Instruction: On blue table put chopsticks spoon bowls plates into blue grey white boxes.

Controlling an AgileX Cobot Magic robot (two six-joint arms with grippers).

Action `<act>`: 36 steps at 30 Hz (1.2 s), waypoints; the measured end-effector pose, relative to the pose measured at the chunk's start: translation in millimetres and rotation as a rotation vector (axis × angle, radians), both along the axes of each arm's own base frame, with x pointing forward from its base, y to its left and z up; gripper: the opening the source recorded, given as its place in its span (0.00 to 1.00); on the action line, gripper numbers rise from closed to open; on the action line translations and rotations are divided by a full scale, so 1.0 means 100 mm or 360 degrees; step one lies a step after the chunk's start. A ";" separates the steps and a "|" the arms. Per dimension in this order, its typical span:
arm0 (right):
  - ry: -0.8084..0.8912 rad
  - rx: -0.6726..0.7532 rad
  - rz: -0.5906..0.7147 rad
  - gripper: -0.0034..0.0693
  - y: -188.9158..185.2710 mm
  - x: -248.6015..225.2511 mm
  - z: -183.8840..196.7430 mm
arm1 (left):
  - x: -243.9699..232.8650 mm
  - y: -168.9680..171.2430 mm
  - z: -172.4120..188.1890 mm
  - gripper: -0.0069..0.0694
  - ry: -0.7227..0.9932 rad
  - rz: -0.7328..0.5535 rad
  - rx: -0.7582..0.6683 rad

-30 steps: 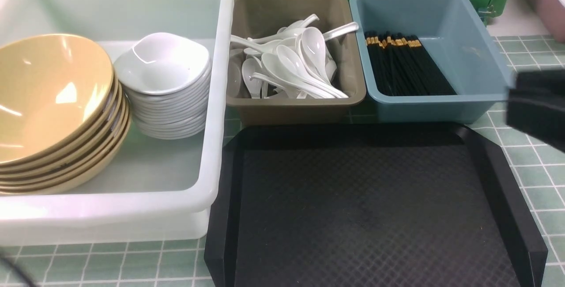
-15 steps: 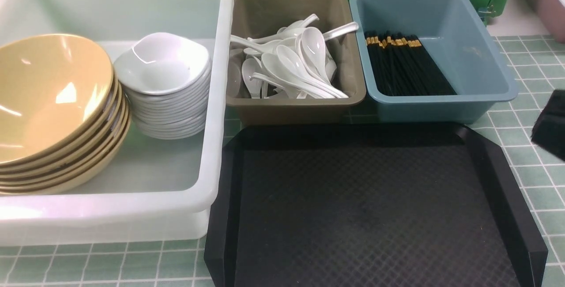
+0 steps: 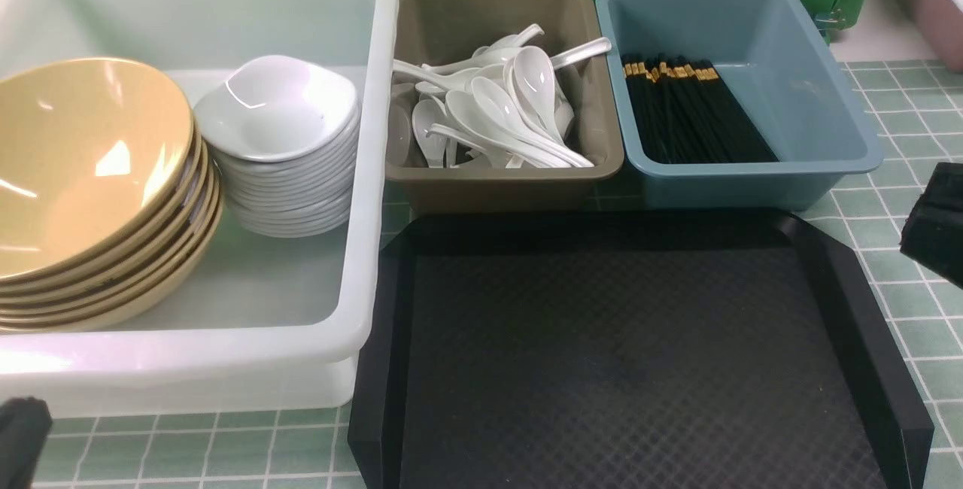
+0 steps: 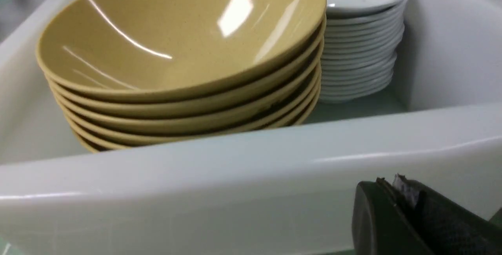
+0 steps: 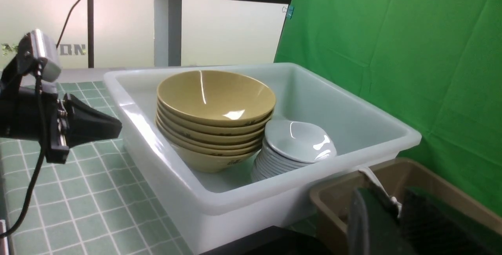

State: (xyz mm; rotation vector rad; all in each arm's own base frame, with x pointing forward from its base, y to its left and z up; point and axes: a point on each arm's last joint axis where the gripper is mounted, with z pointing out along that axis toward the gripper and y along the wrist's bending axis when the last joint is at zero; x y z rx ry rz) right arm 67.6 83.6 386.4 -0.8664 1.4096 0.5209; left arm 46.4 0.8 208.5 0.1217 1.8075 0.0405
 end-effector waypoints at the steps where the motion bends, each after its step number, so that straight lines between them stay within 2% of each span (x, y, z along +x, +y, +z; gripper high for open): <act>1: 0.0004 -0.0004 0.0000 0.26 0.00 0.00 -0.02 | 0.00 0.00 -0.03 0.09 0.0012 -0.0001 -0.0001; 5: 0.0004 -0.0004 -0.0009 0.24 -0.04 -0.02 -0.17 | 0.02 0.00 -0.14 0.09 0.0068 -0.0001 0.0003; 9: -0.0056 0.0062 -0.0161 0.12 -0.17 -0.02 -0.38 | 0.03 0.00 -0.24 0.09 0.0117 -0.0001 0.0007; 15: -0.0036 0.0143 -0.0703 0.10 -0.51 0.00 -0.88 | 0.04 -0.01 -0.35 0.09 0.0153 -0.0003 0.0011; 18: -0.0007 0.0181 -0.1054 0.10 -0.69 -0.03 -1.15 | 0.04 -0.01 -0.34 0.09 0.0145 -0.0004 0.0010; 19: 0.0003 0.0178 -0.1076 0.10 -0.69 -0.03 -1.19 | 0.04 -0.01 -0.34 0.09 0.0145 -0.0004 0.0010; 20: 0.0027 0.0159 -0.1258 0.10 -0.77 -0.06 -1.34 | 0.04 -0.01 -0.34 0.09 0.0145 -0.0004 0.0010; 21: 0.0044 0.0159 -0.1260 0.10 -0.77 -0.05 -1.37 | 0.04 -0.01 -0.34 0.09 0.0145 -0.0004 0.0010; 22: 0.0099 0.0148 -0.1398 0.10 -0.83 -0.07 -1.50 | 0.04 -0.01 -0.34 0.09 0.0145 -0.0004 0.0010; 24: 0.0203 0.0137 -0.1528 0.10 -0.88 -0.11 -1.71 | 0.04 -0.01 -0.34 0.09 0.0145 -0.0004 0.0010; 30: 0.0363 0.0112 -0.1602 0.10 -0.90 -0.14 -2.08 | 0.04 -0.01 -0.34 0.09 0.0143 -0.0005 0.0010; 36: 0.0409 0.0179 -0.1574 0.10 -0.89 -0.14 -2.10 | 0.04 -0.01 -0.34 0.09 0.0140 -0.0005 0.0010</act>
